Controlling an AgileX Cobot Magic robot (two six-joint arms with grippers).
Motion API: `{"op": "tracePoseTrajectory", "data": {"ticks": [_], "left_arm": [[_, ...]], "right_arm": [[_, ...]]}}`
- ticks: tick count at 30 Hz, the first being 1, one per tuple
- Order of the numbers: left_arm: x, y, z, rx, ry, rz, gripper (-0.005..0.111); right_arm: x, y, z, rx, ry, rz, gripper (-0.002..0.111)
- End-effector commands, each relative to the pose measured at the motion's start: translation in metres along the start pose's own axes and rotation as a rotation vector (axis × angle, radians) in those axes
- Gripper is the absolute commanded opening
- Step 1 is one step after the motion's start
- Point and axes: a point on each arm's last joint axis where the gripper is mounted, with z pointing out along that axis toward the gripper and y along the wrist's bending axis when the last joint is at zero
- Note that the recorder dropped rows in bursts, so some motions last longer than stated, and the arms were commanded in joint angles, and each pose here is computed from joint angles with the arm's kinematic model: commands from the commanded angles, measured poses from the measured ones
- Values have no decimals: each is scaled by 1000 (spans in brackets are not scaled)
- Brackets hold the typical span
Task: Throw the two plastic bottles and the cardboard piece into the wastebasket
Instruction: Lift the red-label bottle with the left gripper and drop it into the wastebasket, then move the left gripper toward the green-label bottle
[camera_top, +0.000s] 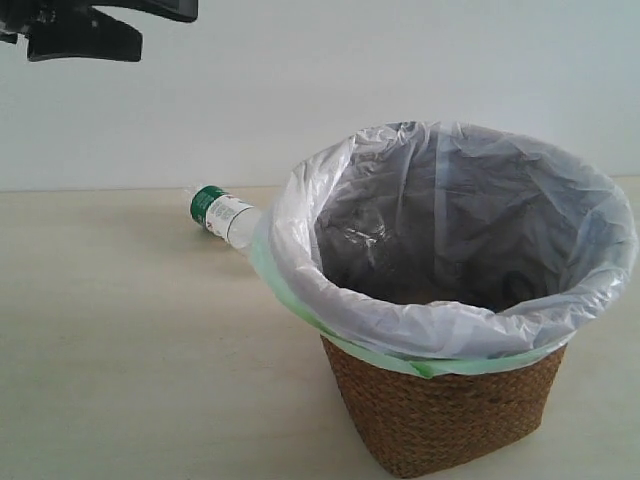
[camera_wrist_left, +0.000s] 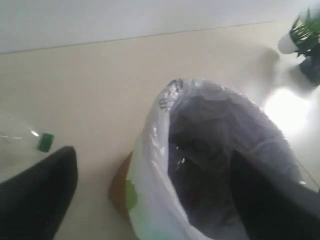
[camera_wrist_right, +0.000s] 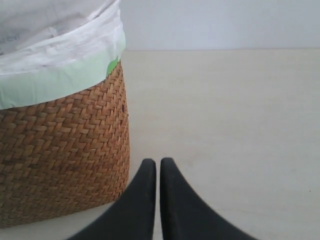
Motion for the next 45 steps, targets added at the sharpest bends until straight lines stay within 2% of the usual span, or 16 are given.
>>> {"op": "tracePoseTrajectory", "data": {"ticks": [1,3,5,9,13,18,20,23,26,30,35,39,45], "left_arm": [[1,10,-2,-131,21,7,71],[4,20,-1,-219,55,-2,67],[6,30,2,-285,81,-21,68],[12,50,21,-319,139,-75,76],[16,79,46,-400,135,-175,76],[16,110,78,-437,50,-223,74],[20,123,92,-442,35,-277,73],[24,138,113,-421,-10,-345,73],[26,153,134,-392,13,-355,73],[28,167,160,-355,57,-400,73],[19,173,179,-320,-25,-468,73],[17,177,193,-325,-52,-479,69],[31,188,208,-335,-20,-558,68]], "right_arm": [[-1,-1,0,9,-14,-9,0],[-1,-1,0,9,-14,-9,0],[-1,-1,0,9,-14,-9,0],[-1,-1,0,9,-14,-9,0],[-1,-1,0,9,-14,-9,0],[-1,-1,0,9,-14,-9,0],[-1,-1,0,9,-14,-9,0],[-1,-1,0,9,-14,-9,0],[-1,-1,0,9,-14,-9,0],[-1,-1,0,9,-14,-9,0],[-1,-1,0,9,-14,-9,0],[-1,-1,0,9,-14,-9,0],[-1,-1,0,9,-14,-9,0]]}}
